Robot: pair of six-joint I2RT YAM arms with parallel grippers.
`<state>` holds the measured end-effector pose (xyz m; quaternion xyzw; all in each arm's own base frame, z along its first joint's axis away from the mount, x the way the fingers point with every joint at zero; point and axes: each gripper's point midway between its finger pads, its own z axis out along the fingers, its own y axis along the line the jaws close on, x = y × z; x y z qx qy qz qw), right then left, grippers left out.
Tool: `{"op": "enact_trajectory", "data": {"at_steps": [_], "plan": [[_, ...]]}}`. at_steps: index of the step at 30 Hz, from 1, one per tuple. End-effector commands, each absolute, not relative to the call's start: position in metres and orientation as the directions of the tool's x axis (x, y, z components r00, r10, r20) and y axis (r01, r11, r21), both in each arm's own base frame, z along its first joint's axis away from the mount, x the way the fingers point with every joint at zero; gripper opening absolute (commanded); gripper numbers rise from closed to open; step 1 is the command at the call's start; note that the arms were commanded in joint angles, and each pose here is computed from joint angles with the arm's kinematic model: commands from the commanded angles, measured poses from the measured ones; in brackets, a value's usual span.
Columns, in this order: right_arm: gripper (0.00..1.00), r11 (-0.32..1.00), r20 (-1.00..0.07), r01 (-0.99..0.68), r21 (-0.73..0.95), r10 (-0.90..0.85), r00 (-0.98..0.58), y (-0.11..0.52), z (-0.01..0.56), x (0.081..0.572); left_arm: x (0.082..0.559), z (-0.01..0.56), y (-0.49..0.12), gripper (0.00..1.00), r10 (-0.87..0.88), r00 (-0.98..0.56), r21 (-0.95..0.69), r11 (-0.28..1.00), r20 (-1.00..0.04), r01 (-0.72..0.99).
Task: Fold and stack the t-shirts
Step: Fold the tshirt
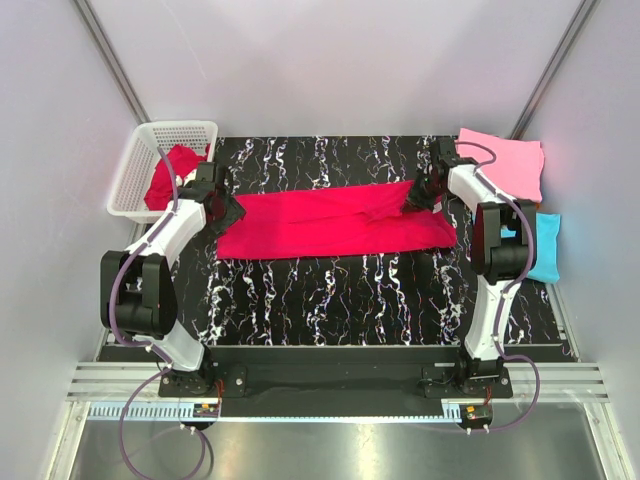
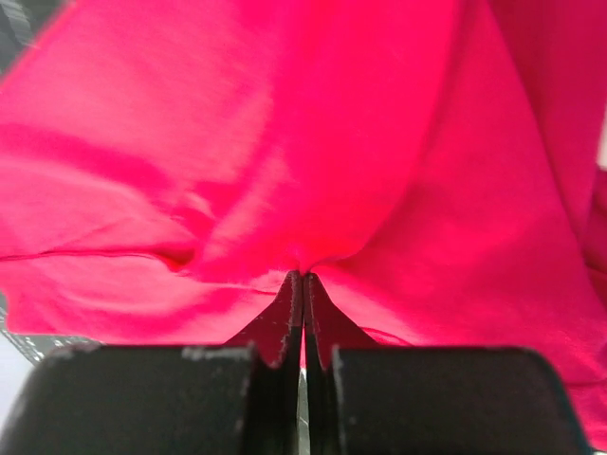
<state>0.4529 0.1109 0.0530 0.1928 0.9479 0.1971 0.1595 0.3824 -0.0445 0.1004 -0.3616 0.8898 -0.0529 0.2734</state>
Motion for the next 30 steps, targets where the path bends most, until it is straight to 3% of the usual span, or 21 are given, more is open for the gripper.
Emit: {"op": "enact_trajectory", "data": {"at_steps": [1, 14, 24, 27, 28, 30], "plan": [[0.0, 0.84, -0.292, 0.226, 0.493, 0.405, -0.866, 0.129, 0.08, 0.476, 0.393, 0.126, -0.043, 0.59, -0.664, -0.561, -0.335, 0.741, -0.494, -0.583], [0.0, 0.786, -0.311, 0.081, 0.613, 0.334, -0.89, 0.173, 0.073, 0.533, 0.391, 0.13, -0.041, 0.59, -0.658, -0.56, -0.326, 0.745, -0.504, -0.582], [0.0, 0.728, -0.3, 0.003, 0.686, 0.286, -0.91, 0.203, 0.073, 0.549, 0.391, 0.13, -0.041, 0.59, -0.663, -0.559, -0.323, 0.74, -0.498, -0.59], [0.32, 0.715, -0.317, -0.036, 0.698, 0.265, -0.911, 0.207, 0.08, 0.55, 0.391, 0.128, -0.043, 0.59, -0.663, -0.566, -0.324, 0.741, -0.489, -0.588], [0.5, 0.714, -0.325, -0.046, 0.699, 0.26, -0.91, 0.207, 0.082, 0.549, 0.392, 0.128, -0.043, 0.59, -0.664, -0.567, -0.325, 0.741, -0.488, -0.588], [0.57, 0.71, -0.351, -0.08, 0.7, 0.244, -0.904, 0.208, 0.092, 0.55, 0.393, 0.125, -0.044, 0.59, -0.661, -0.573, -0.322, 0.744, -0.484, -0.586]]}}
